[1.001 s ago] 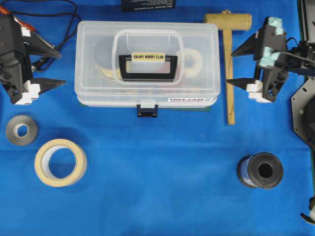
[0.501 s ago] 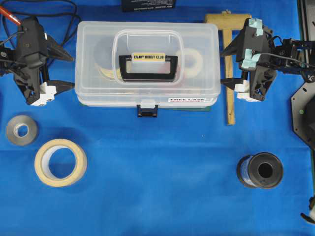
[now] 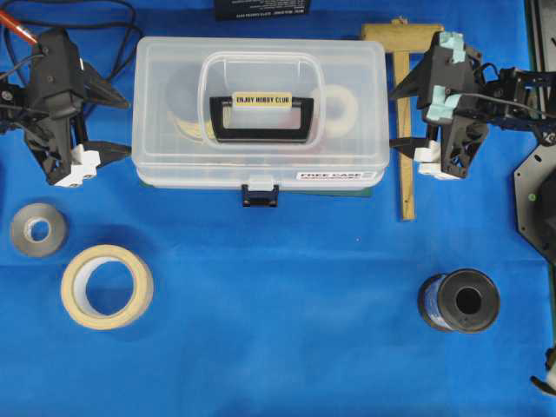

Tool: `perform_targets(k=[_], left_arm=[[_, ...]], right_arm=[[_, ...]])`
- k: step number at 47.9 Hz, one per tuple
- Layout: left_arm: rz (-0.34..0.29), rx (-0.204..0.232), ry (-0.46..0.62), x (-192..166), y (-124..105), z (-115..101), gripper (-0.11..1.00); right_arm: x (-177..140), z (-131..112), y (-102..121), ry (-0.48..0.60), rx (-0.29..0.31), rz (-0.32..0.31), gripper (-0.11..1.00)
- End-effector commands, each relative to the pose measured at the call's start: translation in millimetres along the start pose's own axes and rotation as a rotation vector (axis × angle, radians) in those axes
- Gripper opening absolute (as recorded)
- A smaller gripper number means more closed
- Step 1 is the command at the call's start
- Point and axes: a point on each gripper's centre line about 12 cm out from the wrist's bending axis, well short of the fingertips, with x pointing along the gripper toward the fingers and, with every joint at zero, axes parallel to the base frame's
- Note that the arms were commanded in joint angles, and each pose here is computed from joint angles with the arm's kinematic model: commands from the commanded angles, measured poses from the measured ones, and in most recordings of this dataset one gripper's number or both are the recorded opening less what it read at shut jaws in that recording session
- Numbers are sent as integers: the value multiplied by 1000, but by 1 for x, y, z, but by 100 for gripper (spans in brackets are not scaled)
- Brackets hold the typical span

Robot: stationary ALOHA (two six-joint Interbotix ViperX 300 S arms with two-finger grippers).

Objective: Open the tool box with both arms.
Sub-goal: 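Grip the lid edges with both grippers and lift the lid upward, then swing the lid back away from the front with both grippers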

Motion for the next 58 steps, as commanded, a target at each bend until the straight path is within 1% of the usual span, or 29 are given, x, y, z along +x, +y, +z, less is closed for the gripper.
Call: perform_targets(k=[1, 13, 24, 37, 50, 58], left_arm=[[-11, -9, -98, -10, -3, 26, 92], [1, -17, -155, -22, 1, 35, 92], [31, -35, -208, -33, 10, 41, 92], [43, -31, -276, -44, 13, 48, 92], [48, -31, -303, -46, 14, 52, 92], [66, -38, -331, -48, 19, 55, 92]], right_arm=[[-15, 26, 6, -96, 10, 19, 84], [-35, 34, 6, -168, 9, 21, 84], [-44, 37, 3, -211, 16, 16, 84], [-51, 45, -1, -284, 24, 3, 84], [-57, 47, -3, -315, 30, -4, 84], [-65, 51, -8, -363, 40, -20, 84]])
